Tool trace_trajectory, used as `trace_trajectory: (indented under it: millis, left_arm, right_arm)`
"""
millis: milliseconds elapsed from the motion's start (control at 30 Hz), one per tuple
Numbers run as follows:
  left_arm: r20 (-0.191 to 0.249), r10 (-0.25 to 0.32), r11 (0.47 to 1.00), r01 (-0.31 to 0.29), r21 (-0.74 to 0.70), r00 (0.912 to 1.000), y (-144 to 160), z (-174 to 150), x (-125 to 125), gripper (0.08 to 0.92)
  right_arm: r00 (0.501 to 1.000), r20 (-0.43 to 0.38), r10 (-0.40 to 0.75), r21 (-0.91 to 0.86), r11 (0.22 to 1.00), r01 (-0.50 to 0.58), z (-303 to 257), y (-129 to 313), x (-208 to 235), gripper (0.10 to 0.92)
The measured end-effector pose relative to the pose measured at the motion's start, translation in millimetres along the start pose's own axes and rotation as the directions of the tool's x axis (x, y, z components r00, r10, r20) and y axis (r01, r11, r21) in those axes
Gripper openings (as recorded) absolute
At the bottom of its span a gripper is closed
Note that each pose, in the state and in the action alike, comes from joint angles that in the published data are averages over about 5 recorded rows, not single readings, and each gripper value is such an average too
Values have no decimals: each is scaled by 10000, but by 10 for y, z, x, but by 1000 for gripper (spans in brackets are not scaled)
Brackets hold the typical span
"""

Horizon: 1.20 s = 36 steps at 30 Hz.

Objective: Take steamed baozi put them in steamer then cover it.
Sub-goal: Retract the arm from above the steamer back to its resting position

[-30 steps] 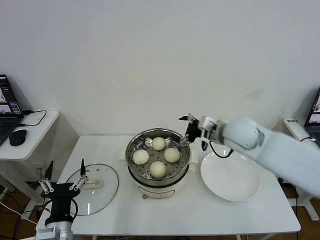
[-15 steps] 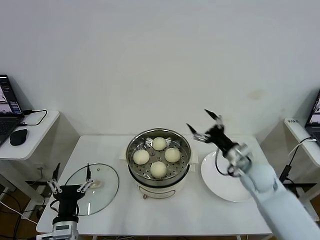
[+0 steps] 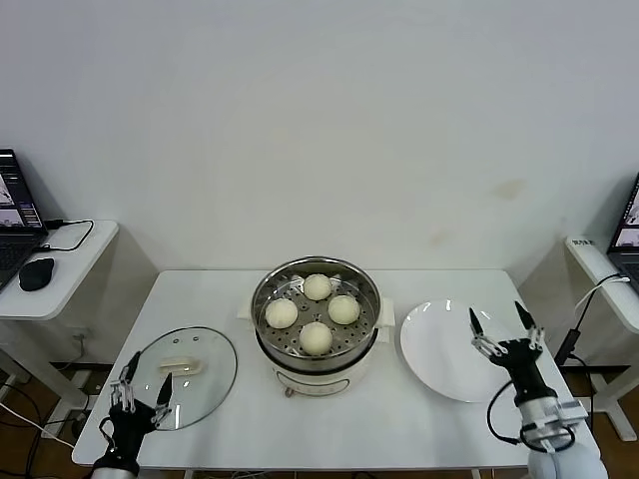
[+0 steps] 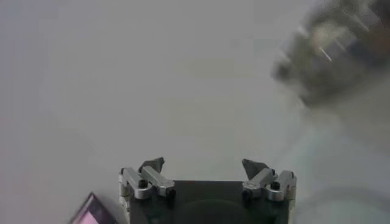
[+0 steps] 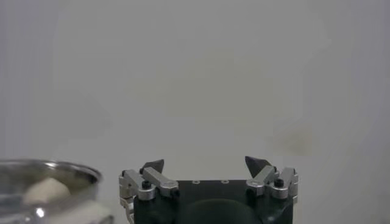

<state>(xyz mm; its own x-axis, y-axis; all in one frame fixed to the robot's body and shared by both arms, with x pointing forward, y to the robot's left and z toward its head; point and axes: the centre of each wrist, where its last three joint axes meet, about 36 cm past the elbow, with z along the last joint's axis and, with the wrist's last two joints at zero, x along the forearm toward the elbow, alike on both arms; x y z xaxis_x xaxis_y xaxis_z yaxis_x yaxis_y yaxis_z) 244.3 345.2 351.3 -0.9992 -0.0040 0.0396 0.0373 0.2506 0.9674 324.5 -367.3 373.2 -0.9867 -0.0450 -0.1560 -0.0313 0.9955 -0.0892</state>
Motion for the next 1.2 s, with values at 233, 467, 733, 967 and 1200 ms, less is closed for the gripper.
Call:
trace_trajectory:
  millis: [233,467,733,967,1200]
  left_arm:
    - [47,883,9622,-841,-2589,9961,-83,211,-100,823]
    - [-20,1311,9261,-1232,-3565,9914,-195,344,-316,823]
    - [24,1530,9042,-1390,-4038,9882,-327,428,-619,823]
    - [-23,1600,8948,-1460,-4218,9871,-386,502,-914,823]
    - [-118,1583,8932,-1483,-4245,9873,-436,565,-1202,823]
  right_arm:
    - [9965,-245,801,134,9967,-798,90,-19,278,823]
    - [9916,-412,1225,269,9922,-1215,125,-13,464,822]
    - [9866,-561,1532,359,9878,-1514,132,-6,611,822]
    - [9837,-608,1694,498,9848,-1665,118,-16,706,823]
    - [9812,-631,1825,592,9821,-1788,101,-61,752,823]
